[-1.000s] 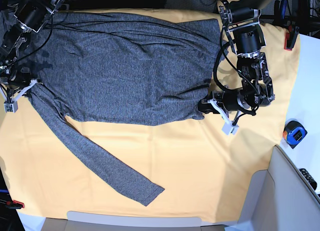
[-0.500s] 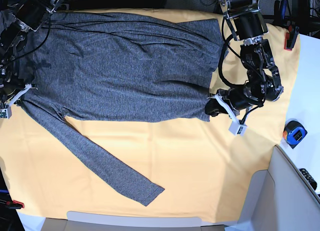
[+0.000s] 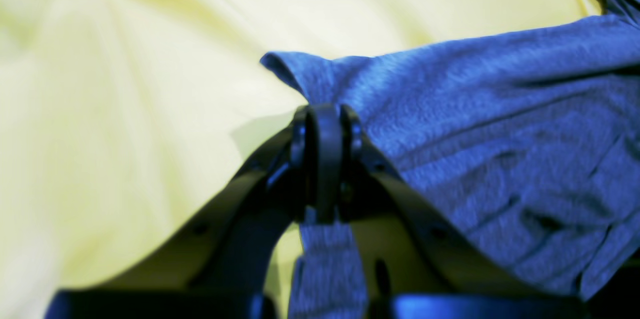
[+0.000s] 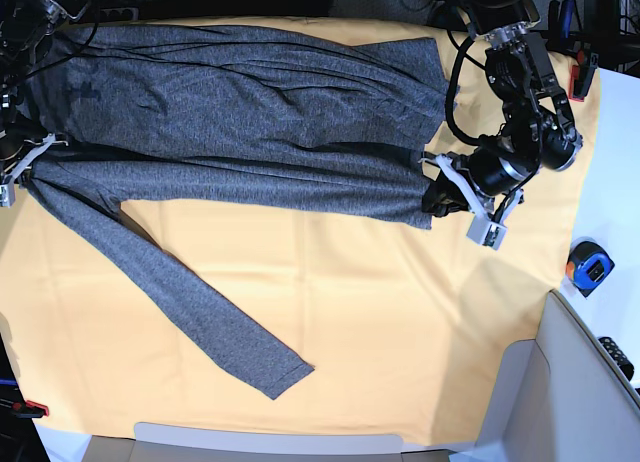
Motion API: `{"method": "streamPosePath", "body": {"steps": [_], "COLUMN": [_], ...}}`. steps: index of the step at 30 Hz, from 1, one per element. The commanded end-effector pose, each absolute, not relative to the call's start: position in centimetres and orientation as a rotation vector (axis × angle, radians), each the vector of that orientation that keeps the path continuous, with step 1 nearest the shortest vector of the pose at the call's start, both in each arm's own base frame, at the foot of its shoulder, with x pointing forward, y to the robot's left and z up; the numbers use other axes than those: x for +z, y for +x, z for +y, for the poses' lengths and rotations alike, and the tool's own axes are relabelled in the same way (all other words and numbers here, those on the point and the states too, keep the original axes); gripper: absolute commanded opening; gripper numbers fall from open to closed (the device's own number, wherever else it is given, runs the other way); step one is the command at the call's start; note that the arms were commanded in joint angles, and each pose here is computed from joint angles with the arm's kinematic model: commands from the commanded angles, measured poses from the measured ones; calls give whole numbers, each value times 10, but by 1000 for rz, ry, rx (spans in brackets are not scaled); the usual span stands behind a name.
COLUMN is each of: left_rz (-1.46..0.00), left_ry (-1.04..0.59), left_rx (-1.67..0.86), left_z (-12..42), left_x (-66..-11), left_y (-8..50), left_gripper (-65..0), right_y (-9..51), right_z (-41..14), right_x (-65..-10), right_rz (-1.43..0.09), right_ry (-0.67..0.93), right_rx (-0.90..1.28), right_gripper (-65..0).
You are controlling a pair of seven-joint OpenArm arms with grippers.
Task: Fold the T-shirt properly
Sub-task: 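Fold the grasped side edge over the body, both grippers moving toward the shoulders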
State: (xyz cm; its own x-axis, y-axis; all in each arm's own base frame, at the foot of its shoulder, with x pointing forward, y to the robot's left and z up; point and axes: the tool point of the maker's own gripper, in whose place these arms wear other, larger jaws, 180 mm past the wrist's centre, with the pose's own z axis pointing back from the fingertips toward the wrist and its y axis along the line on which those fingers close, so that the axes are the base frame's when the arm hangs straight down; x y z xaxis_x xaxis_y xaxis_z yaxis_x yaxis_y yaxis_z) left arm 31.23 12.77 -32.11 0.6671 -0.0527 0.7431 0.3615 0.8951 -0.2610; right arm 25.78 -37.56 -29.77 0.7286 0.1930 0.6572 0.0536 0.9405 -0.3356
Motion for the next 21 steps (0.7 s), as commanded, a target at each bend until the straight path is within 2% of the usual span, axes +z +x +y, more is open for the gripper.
{"method": "streamPosePath", "body": {"steps": [1,21], "left_rz": [-864,-761], "left_ry": [-403,-379], "left_rx": [-255,-249], "left_z": [129,131], "left_x": [-307,-334], "left_y": [316,259], "left_gripper": [-648,-648], "right_y": [259,192], "right_z": [-385,-410], "right_x": [-281,-310], "right_rz": [-791,-628], "right_ry": [-388,-428], "right_rx": [79,33], "right_gripper": [-650,-650]}}
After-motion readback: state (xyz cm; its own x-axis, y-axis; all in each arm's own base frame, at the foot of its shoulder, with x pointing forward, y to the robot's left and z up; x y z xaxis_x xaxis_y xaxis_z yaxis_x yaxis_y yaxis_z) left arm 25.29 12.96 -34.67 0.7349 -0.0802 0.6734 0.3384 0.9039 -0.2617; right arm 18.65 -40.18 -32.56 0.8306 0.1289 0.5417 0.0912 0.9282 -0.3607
